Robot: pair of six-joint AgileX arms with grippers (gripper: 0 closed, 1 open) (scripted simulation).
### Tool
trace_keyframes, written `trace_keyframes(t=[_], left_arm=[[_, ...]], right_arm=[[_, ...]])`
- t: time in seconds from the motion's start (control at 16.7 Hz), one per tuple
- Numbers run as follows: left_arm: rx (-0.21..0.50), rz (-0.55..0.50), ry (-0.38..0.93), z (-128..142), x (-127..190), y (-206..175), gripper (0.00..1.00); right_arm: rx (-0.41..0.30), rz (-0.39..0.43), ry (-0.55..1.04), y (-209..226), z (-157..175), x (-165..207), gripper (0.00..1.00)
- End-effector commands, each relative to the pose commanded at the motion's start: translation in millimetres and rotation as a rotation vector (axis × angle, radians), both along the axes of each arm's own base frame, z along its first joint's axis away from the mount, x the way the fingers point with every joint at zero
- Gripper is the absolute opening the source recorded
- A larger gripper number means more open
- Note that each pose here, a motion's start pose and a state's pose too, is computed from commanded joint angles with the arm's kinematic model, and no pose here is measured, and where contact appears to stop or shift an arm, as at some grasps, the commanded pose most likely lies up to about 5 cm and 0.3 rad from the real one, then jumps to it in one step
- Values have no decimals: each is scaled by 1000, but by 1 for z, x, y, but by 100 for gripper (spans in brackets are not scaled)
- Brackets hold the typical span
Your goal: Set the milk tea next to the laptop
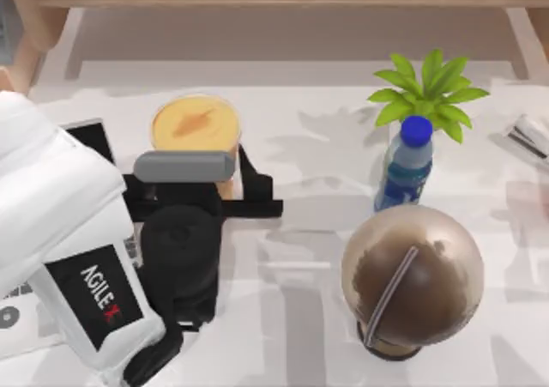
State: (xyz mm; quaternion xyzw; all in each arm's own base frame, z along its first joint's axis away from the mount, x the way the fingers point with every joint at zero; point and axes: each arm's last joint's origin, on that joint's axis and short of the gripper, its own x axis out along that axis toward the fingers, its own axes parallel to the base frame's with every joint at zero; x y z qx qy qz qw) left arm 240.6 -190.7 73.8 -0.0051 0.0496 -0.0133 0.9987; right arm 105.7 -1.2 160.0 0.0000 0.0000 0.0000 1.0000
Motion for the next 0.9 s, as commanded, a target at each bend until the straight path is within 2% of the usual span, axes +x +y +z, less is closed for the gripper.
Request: trace_keyframes(t=[0.66,0.9], left_arm=[[3,-1,0,10,0,0,0],[-71,2,-79,33,1,-8,0]], right_arm=[[0,0,0,0,0,0,100],[0,0,0,0,0,0,100]])
